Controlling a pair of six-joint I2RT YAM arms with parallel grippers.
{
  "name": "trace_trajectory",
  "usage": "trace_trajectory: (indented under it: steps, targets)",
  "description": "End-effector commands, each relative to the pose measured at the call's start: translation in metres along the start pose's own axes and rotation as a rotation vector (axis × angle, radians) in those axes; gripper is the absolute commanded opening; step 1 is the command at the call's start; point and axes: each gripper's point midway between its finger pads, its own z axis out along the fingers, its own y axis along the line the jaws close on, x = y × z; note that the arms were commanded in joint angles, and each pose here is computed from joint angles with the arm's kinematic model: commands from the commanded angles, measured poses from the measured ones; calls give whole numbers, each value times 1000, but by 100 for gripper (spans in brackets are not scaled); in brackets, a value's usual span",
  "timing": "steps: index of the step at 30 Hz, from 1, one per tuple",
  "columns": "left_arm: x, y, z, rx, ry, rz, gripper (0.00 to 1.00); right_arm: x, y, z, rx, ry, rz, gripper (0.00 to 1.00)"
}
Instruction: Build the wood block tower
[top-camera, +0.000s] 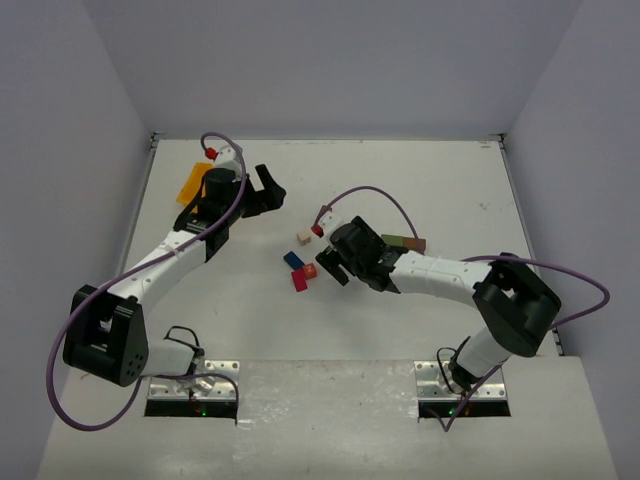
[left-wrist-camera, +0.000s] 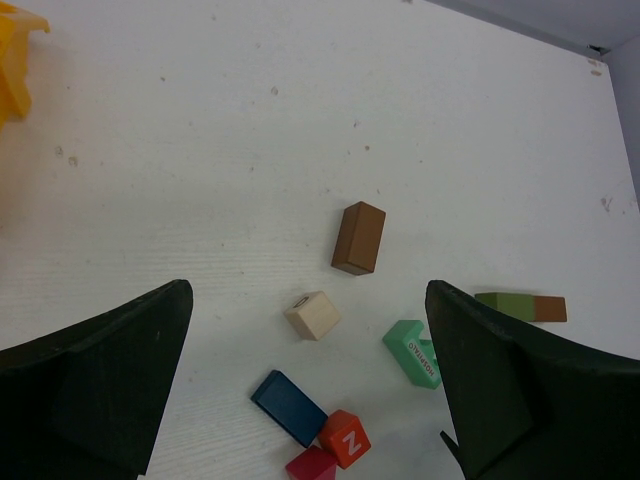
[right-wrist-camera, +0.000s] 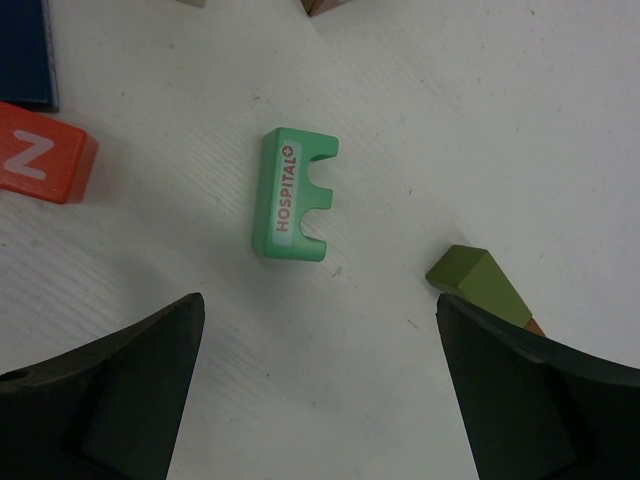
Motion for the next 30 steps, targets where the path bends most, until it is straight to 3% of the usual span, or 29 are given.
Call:
trace_trajectory:
  steps: [1, 30]
  targets:
    - [-16, -5, -2, 32, -60, -7, 100, -23, -1, 2, 14, -79, 56, 99]
    - [-9, -6, 8, 44, -27, 4, 100, -18, -2, -12, -7, -114, 102, 99]
